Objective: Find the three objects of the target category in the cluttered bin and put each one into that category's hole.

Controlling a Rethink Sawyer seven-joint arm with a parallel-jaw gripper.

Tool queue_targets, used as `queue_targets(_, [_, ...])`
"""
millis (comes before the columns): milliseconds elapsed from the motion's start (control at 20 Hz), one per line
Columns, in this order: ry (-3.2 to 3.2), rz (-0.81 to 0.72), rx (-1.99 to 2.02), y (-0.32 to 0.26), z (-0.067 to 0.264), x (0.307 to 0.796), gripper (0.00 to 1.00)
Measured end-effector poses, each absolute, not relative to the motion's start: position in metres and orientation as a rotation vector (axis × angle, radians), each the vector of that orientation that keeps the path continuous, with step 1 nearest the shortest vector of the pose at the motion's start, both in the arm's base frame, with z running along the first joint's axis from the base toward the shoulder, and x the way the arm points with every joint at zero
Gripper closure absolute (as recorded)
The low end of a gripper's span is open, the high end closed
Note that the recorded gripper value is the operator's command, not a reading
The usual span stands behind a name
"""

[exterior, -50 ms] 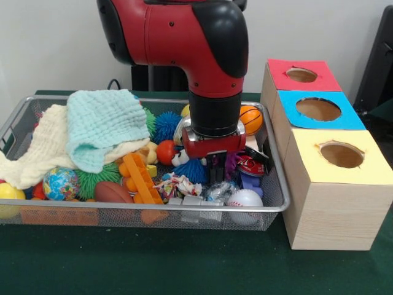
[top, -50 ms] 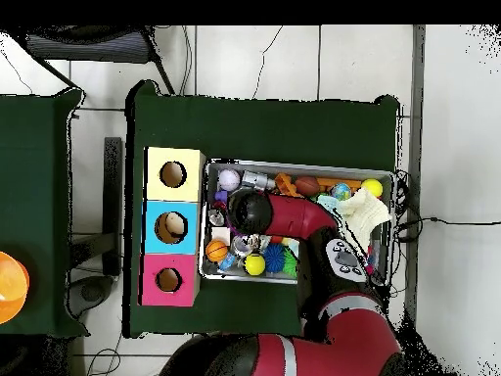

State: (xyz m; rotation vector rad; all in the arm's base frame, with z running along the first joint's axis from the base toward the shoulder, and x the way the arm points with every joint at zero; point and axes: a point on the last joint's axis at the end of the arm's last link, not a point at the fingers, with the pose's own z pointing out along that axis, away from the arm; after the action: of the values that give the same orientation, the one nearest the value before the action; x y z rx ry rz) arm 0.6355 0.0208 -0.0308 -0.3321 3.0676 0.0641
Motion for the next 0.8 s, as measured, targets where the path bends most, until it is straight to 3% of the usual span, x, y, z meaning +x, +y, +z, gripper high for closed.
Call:
queue_targets(300, [3.083, 0.073, -0.330, 0.0208, -0.0319, 0.6271, 1.00])
queue_targets(350, [3.085, 0.075, -0.329, 0.0207, -0.0324, 0.6257, 0.00])
queue_targets(800, [3.062, 0.066, -0.301, 0.0124, -0.0389, 0.6250, 0.00])
